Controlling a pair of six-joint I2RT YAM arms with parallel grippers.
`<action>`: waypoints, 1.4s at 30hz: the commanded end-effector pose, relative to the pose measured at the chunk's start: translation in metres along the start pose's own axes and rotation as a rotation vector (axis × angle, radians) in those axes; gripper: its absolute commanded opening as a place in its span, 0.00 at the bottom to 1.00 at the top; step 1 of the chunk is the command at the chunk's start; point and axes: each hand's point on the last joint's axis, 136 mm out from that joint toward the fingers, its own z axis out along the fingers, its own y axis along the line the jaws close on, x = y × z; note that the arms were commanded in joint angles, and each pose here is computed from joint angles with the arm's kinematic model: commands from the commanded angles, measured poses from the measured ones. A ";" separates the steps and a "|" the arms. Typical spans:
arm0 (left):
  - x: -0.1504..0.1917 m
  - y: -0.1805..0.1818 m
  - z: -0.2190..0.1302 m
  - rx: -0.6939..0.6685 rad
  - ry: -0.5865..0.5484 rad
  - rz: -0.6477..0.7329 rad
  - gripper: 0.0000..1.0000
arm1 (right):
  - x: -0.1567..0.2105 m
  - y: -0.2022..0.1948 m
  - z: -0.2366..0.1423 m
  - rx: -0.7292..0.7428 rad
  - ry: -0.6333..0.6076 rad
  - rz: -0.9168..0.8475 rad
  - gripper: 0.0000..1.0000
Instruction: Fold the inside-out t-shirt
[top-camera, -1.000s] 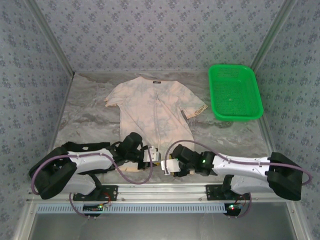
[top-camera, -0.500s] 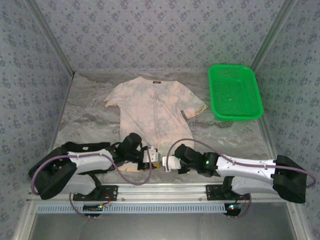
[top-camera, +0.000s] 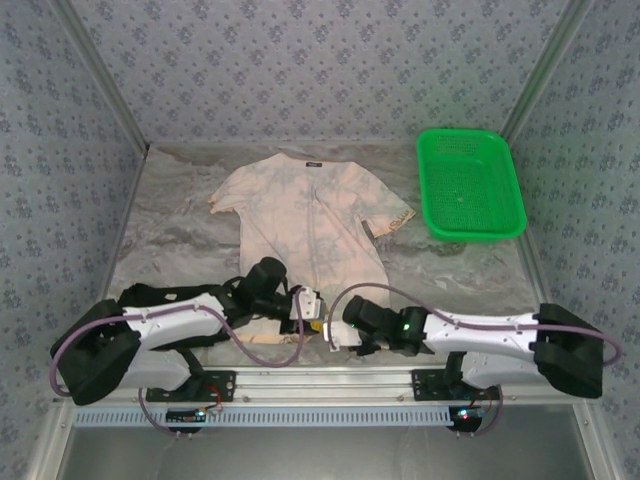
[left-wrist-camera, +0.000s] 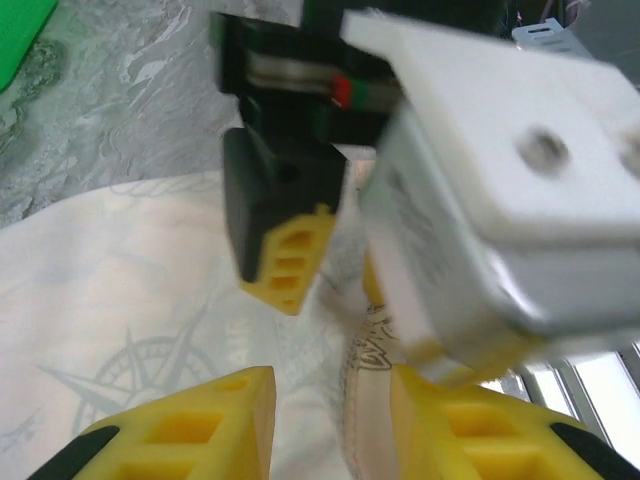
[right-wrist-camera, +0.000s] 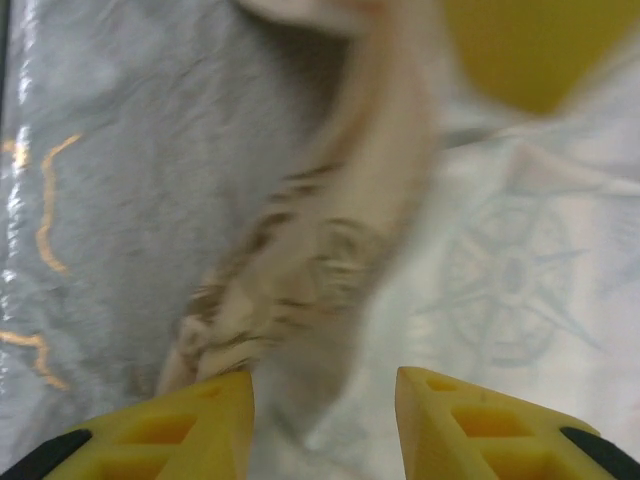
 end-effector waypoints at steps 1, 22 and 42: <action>-0.001 0.012 -0.015 -0.088 -0.029 -0.017 0.36 | 0.010 0.017 0.003 -0.060 0.095 -0.032 0.44; 0.007 0.034 -0.039 -0.243 -0.063 -0.059 0.36 | -0.015 0.001 -0.010 -0.012 -0.081 0.079 0.55; 0.033 0.081 -0.072 -0.514 -0.063 -0.262 0.38 | -0.022 -0.006 -0.012 0.199 0.057 0.055 0.58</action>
